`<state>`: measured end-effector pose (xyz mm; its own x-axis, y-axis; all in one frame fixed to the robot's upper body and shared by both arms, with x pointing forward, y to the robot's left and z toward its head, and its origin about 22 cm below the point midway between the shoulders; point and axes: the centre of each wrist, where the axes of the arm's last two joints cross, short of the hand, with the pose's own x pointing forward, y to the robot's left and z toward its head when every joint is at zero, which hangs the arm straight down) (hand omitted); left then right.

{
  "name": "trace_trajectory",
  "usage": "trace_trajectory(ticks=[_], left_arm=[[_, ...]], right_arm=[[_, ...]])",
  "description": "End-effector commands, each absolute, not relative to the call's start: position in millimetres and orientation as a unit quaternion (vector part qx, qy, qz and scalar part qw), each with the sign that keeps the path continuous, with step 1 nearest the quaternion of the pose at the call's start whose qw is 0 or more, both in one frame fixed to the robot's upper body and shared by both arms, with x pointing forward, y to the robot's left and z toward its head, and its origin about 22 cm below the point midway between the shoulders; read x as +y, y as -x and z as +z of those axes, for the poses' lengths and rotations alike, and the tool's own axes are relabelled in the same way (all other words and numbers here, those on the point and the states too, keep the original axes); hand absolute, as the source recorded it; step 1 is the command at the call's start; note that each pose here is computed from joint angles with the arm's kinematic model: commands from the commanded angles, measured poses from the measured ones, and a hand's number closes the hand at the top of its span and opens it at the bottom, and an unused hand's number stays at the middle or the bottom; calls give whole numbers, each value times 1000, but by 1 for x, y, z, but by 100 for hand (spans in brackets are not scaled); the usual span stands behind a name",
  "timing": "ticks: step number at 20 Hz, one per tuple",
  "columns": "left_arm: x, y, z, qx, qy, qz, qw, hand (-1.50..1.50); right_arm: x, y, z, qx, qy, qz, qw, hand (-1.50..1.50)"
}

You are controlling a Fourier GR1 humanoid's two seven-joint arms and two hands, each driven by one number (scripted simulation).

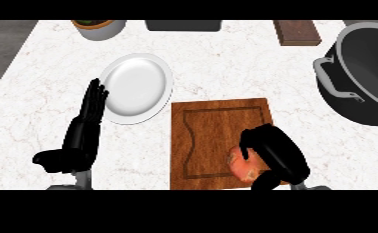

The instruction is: Pick the squash from the cutting board and place it in the pot

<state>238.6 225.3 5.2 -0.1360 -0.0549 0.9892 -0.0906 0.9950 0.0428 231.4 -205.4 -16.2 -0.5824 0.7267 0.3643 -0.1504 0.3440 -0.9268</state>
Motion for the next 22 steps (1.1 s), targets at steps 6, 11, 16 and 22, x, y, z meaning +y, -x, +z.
trace_trajectory(ticks=[6, 11, 16, 22], left_arm=[[218, -242, 2, -753, -34, 11, 657, 0], [233, -247, -16, -751, -48, 21, 659, 0], [235, -246, -5, -747, -48, 24, 663, 0], [241, -231, 5, -747, -50, 13, 663, 0]], right_arm=[[-164, -305, 18, -543, 350, 525, 553, 150], [-130, -305, 50, -602, 391, 467, 516, 150], [-129, -274, 92, -654, 438, 405, 466, 150], [-141, -277, 117, -626, 526, 354, 455, 150]])
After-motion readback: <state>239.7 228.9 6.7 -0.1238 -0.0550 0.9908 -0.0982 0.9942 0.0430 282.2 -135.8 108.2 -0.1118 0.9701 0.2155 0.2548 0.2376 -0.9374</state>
